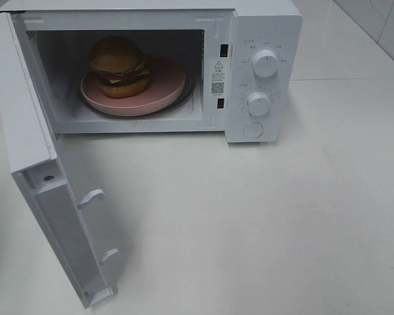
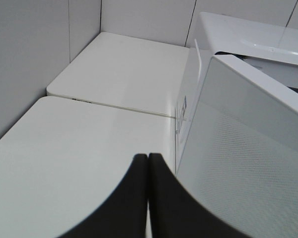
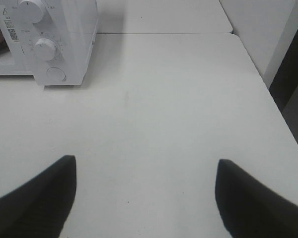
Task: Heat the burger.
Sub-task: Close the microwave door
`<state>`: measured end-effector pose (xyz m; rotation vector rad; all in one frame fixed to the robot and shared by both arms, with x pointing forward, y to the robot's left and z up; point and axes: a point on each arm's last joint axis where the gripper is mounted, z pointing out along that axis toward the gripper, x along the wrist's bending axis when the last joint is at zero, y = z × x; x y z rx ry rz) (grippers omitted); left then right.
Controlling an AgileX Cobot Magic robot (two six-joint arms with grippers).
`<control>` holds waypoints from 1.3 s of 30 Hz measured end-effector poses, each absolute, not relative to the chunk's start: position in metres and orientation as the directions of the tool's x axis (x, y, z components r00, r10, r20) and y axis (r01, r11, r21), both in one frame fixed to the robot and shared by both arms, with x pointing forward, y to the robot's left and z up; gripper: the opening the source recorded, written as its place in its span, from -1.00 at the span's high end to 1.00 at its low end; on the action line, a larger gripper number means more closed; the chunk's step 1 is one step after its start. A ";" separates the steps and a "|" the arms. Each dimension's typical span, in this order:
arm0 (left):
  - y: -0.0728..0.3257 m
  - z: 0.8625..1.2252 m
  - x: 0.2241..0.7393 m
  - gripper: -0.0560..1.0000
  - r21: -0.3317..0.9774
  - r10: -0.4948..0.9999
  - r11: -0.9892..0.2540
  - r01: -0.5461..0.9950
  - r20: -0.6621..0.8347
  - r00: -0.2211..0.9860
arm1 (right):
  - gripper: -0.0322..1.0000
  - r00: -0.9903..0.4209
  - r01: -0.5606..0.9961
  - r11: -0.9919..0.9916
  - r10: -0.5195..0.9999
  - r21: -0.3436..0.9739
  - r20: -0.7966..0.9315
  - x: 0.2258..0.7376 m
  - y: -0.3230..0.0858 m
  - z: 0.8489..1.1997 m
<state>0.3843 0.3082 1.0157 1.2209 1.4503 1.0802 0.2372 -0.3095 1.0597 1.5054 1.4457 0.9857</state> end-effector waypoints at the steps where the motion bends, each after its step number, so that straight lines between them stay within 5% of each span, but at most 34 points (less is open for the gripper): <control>1: 0.308 1.014 0.389 0.89 0.978 0.992 0.111 0.179 -0.099 -0.078 | -0.48 0.039 0.367 -0.016 0.999 0.930 0.002 0.237 -0.310 1.060; 13: 0.279 0.980 0.428 0.89 0.972 0.980 -0.052 0.229 0.006 0.199 | -0.48 0.039 0.367 -0.016 0.999 0.930 0.002 0.237 -0.310 1.060; 27: 0.260 0.958 0.450 0.89 0.987 0.923 0.047 0.154 -0.102 0.371 | -0.48 0.039 0.367 -0.016 0.999 0.930 0.002 0.237 -0.310 1.060; 39: 0.246 0.954 0.469 0.89 0.986 0.865 -0.004 0.165 -0.079 0.495 | -0.48 0.039 0.367 -0.016 0.999 0.930 0.002 0.237 -0.310 1.060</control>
